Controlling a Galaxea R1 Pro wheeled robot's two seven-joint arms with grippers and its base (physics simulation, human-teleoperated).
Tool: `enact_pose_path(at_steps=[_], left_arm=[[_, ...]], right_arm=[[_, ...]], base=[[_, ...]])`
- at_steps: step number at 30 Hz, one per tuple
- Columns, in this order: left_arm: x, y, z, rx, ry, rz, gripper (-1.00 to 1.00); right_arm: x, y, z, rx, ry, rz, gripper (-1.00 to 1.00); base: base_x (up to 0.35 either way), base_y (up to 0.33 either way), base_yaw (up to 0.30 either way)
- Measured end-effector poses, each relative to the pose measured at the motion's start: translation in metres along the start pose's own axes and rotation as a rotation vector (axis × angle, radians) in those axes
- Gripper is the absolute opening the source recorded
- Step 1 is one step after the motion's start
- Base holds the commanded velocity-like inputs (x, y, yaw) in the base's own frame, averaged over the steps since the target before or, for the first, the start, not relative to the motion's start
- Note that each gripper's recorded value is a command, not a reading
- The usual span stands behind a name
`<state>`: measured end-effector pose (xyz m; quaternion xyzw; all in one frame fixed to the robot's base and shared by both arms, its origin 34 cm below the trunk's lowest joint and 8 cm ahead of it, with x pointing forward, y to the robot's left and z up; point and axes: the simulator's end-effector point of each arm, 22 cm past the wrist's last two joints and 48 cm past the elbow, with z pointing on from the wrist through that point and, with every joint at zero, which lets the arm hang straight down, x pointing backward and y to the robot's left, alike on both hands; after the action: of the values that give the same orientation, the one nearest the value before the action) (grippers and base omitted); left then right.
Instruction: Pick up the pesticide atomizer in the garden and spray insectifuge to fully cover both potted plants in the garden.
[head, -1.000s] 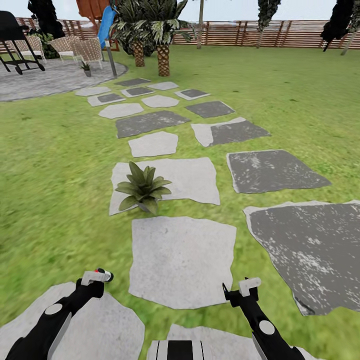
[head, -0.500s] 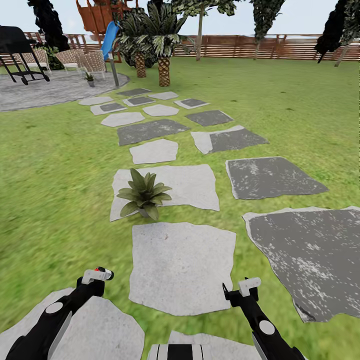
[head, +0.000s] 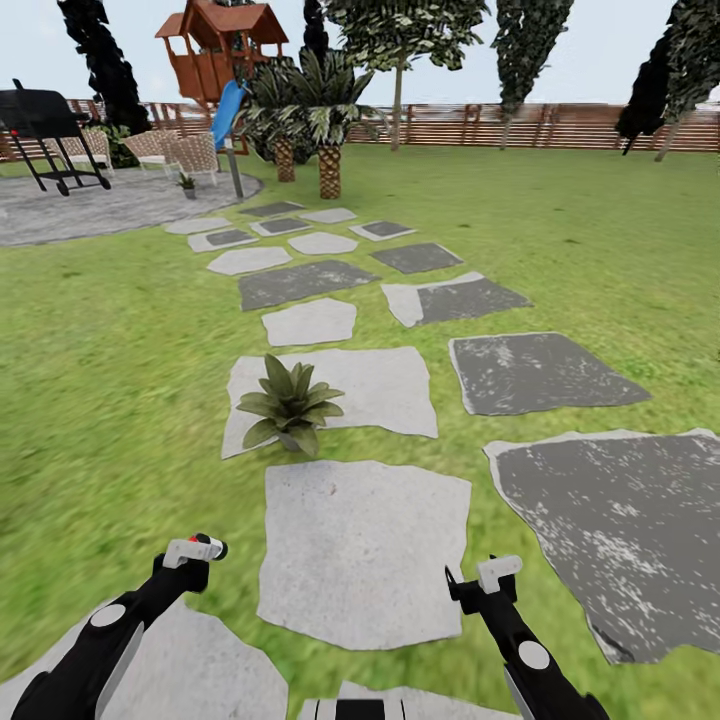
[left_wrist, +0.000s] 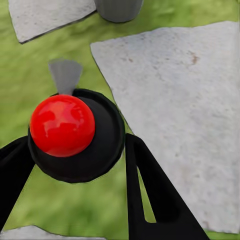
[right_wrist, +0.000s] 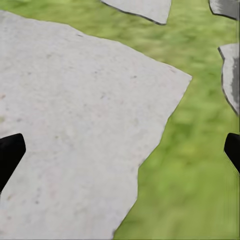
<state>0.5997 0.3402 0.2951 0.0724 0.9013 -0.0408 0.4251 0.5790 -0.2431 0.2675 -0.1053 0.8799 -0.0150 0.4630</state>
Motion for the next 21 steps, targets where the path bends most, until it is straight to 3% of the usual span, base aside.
enact_pose_path(at_steps=[21], left_arm=[[-0.047, 0.002, -0.018, -0.008, -0.086, 0.011, -1.00]], right_arm=[[-0.047, -0.009, -0.011, 0.017, -0.083, -0.006, 1.00]], base=[[0.000, 0.000, 0.000]])
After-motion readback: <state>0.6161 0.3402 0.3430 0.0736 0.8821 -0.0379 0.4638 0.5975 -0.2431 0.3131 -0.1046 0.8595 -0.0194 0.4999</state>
